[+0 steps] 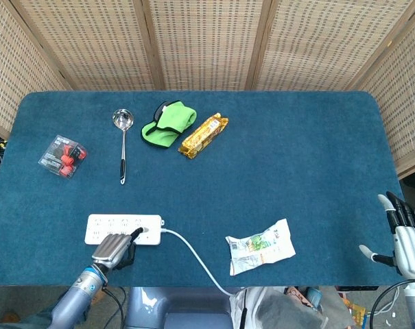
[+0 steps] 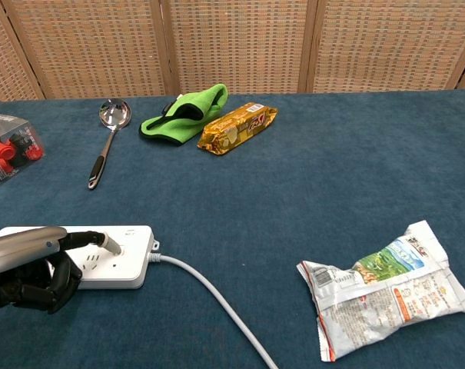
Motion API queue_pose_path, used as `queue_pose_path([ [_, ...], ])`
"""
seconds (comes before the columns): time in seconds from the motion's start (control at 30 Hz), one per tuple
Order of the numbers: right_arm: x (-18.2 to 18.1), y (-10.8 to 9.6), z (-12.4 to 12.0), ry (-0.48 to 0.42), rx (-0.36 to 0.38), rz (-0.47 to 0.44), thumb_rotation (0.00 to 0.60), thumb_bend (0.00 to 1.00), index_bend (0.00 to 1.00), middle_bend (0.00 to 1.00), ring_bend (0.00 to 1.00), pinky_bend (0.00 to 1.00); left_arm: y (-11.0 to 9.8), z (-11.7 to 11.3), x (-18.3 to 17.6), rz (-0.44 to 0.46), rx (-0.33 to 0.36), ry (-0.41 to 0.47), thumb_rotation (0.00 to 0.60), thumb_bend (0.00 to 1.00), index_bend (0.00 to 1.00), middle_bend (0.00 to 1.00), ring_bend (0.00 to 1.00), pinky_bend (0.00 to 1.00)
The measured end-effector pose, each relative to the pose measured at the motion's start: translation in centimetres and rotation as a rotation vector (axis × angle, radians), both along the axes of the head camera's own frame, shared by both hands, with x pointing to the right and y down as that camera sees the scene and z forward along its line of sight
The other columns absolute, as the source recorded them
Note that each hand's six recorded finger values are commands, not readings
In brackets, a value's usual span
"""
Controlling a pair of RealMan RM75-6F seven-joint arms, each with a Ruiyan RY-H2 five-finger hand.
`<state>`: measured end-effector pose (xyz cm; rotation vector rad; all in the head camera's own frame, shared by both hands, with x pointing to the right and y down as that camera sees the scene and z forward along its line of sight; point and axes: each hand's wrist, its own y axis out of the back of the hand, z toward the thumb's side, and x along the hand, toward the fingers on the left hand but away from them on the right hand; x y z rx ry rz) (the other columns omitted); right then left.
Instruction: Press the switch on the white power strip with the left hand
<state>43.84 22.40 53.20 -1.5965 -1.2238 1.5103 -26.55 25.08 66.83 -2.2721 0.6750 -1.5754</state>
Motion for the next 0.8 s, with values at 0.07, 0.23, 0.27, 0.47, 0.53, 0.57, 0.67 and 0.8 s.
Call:
queue_pose_path([
  [0.07, 0.0, 0.0, 0.0, 0.000, 0.001, -0.001, 0.600, 0.00, 0.00, 0.00, 0.00, 0.00, -0.8, -0.8, 0.0, -0.023, 0.046, 0.026, 0.600, 0.70, 0.14, 0.97, 0.99, 0.99],
  [0.23, -0.2, 0.1, -0.2, -0.004, 0.004, -0.003, 0.600, 0.00, 0.00, 0.00, 0.00, 0.00, -3.7, -4.6, -1.3, -0.104, 0.248, 0.116, 0.597, 0.00, 0.00, 0.20, 0.25, 0.21],
  [0.27, -0.2, 0.1, -0.2, -0.005, 0.006, -0.004, 0.600, 0.00, 0.00, 0.00, 0.00, 0.00, -4.2, -5.5, -1.9, -0.113, 0.292, 0.123, 0.566, 0.00, 0.00, 0.05, 0.07, 0.06],
  [0.47, -0.5, 0.2, -0.3, -0.006, 0.011, -0.012, 0.600, 0.00, 0.00, 0.00, 0.00, 0.00, -6.6, -10.5, -9.8, -0.120, 0.493, -0.039, 0.334, 0.00, 0.00, 0.00, 0.00, 0.00],
  [0.53, -0.6, 0.2, -0.3, -0.004, 0.010, -0.016, 0.600, 0.00, 0.00, 0.00, 0.00, 0.00, -6.5, -11.5, -12.5, -0.149, 0.538, -0.106, 0.332, 0.00, 0.00, 0.00, 0.00, 0.00],
  [0.57, -0.6, 0.2, -0.3, -0.002, 0.011, -0.017, 0.600, 0.00, 0.00, 0.00, 0.00, 0.00, -6.3, -11.8, -13.6, -0.165, 0.552, -0.131, 0.332, 0.00, 0.00, 0.00, 0.00, 0.00],
  [0.67, -0.7, 0.3, -0.4, 0.002, 0.015, -0.019, 0.600, 0.00, 0.00, 0.00, 0.00, 0.00, -5.8, -12.0, -16.3, -0.206, 0.562, -0.181, 0.336, 0.00, 0.00, 0.00, 0.00, 0.00],
  [0.8, -0.8, 0.3, -0.3, 0.004, 0.013, -0.019, 0.600, 0.00, 0.00, 0.00, 0.00, 0.00, -5.3, -11.7, -18.5, -0.244, 0.537, -0.201, 0.359, 0.00, 0.00, 0.00, 0.00, 0.00],
])
